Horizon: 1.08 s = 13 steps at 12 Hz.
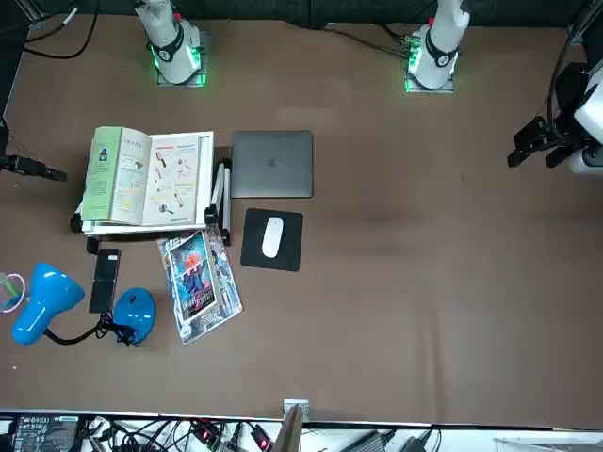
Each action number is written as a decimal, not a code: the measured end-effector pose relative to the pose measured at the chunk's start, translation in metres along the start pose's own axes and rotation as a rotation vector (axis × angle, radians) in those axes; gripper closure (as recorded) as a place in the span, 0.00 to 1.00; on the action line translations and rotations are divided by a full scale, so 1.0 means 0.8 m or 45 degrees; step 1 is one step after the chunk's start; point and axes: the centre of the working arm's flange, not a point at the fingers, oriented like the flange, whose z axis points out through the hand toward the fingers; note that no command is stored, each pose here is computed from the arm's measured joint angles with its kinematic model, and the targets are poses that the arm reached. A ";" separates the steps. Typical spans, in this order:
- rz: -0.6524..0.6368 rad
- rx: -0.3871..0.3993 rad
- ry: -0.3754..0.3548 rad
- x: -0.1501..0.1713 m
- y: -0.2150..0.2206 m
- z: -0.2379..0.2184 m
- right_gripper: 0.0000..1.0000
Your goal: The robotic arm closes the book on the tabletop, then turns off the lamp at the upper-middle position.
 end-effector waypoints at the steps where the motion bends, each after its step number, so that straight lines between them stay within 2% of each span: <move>1: 0.005 -0.001 0.002 -0.001 0.003 0.004 0.26; 13: -0.053 0.071 0.011 -0.010 0.022 0.035 0.26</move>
